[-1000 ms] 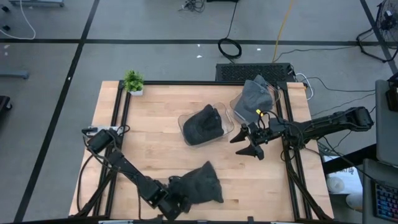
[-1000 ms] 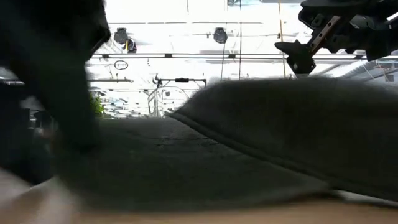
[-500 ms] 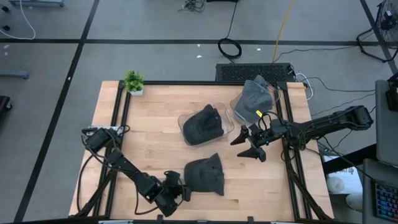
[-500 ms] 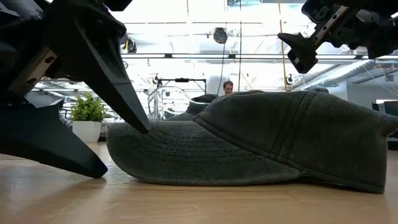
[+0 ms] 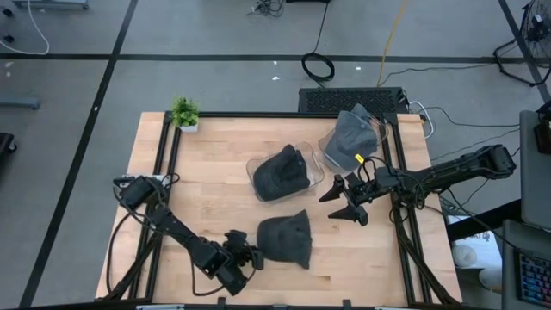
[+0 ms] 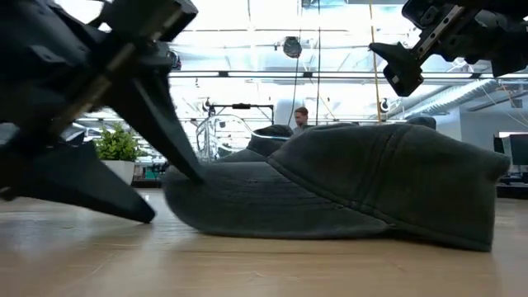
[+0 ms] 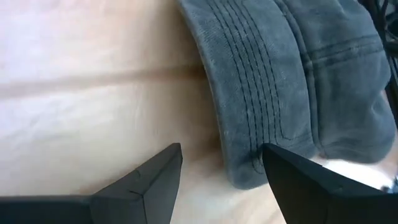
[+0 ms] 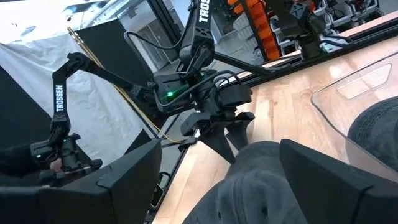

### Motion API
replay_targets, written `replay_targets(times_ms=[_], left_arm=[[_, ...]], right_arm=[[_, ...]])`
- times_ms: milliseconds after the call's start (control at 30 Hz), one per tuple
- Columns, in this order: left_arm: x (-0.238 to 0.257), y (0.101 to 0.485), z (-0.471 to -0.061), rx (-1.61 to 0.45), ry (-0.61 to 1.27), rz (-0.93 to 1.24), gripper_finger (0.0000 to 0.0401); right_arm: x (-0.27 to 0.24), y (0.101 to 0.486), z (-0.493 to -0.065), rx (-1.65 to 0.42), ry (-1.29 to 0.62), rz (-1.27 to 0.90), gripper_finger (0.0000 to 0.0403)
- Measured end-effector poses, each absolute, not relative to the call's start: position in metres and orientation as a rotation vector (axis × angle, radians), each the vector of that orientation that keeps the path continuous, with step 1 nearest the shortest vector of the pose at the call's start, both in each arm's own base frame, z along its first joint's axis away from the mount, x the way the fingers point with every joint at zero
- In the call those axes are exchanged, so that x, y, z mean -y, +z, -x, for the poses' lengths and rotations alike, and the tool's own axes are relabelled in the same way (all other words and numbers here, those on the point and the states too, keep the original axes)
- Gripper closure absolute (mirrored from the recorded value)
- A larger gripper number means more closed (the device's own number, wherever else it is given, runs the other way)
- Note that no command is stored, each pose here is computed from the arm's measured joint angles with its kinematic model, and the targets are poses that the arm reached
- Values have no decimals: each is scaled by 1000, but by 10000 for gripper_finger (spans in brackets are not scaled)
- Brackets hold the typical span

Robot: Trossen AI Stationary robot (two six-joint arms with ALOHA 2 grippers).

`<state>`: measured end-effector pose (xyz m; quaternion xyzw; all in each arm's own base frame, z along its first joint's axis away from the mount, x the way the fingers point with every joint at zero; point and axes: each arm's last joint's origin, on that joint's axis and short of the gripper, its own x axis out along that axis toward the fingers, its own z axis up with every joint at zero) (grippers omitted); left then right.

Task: Pick & Place hat
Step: Stack the black cap on top of the black cap in the left transparent bin

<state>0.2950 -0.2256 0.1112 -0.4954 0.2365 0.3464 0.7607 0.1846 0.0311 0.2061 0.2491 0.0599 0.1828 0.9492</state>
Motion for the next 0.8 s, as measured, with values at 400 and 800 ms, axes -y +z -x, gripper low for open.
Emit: replay_targets(times_ms=[400, 800], left_arm=[[205, 113, -316, -513, 741, 1020, 162], [186, 173, -314, -492, 645, 906, 162]], right_arm=[[-31, 206, -185, -122, 374, -504, 85], [-31, 206, -185, -122, 375, -506, 85]])
